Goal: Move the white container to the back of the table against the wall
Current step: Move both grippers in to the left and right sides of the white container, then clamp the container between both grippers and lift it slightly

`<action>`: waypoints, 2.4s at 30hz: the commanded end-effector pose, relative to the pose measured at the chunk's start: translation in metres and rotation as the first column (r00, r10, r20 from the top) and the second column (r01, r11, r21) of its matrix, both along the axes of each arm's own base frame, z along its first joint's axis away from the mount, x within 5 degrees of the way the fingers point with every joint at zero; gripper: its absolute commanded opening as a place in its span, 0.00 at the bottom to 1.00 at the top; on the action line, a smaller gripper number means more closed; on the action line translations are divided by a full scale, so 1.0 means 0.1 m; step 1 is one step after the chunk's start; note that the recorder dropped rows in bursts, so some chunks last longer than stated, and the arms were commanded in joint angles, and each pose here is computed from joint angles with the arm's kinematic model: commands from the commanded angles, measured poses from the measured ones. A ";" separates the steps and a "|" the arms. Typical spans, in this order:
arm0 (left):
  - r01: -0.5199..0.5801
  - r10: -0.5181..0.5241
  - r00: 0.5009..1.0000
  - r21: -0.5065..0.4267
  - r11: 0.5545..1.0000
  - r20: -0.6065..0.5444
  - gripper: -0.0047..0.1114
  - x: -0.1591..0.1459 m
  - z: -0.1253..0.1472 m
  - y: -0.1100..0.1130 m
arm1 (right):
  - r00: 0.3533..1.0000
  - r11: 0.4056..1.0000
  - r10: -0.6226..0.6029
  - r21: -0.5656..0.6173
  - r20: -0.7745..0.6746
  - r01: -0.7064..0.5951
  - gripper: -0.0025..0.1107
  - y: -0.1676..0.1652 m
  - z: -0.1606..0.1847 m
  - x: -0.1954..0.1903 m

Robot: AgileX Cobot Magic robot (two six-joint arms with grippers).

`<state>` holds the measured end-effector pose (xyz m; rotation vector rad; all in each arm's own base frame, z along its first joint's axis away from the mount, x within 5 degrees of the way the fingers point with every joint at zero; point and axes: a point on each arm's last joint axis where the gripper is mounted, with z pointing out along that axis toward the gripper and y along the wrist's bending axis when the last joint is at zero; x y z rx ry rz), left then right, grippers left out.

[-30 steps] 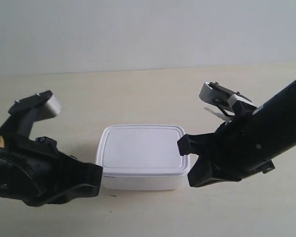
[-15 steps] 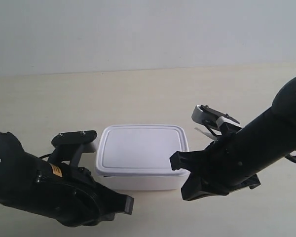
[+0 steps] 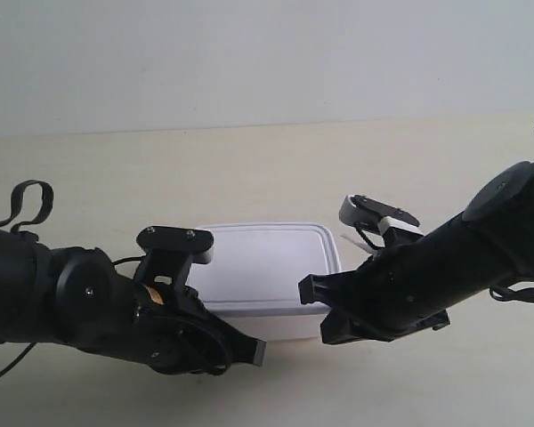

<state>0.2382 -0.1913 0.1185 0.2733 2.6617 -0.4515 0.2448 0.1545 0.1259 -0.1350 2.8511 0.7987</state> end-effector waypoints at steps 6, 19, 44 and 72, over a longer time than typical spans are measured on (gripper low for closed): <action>0.034 -0.036 0.992 0.017 0.999 0.123 0.04 0.12 0.04 -0.05 | 0.996 1.000 -0.015 0.001 0.086 0.015 0.02 0.09 0.07 0.24; 0.043 -0.057 0.982 0.085 0.995 0.177 0.04 0.59 -0.12 0.02 | 0.986 0.997 -0.039 -0.054 0.162 0.048 0.02 0.16 -0.09 0.58; 0.011 -0.041 0.968 0.120 0.993 0.246 0.04 1.33 -0.23 0.17 | 0.936 0.989 -0.082 -0.087 0.341 0.118 0.02 0.35 -0.23 1.31; -0.025 -0.031 0.936 0.155 0.988 0.350 0.04 1.98 -0.29 0.40 | 0.891 0.991 -0.095 -0.043 0.445 0.127 0.02 0.48 -0.24 1.89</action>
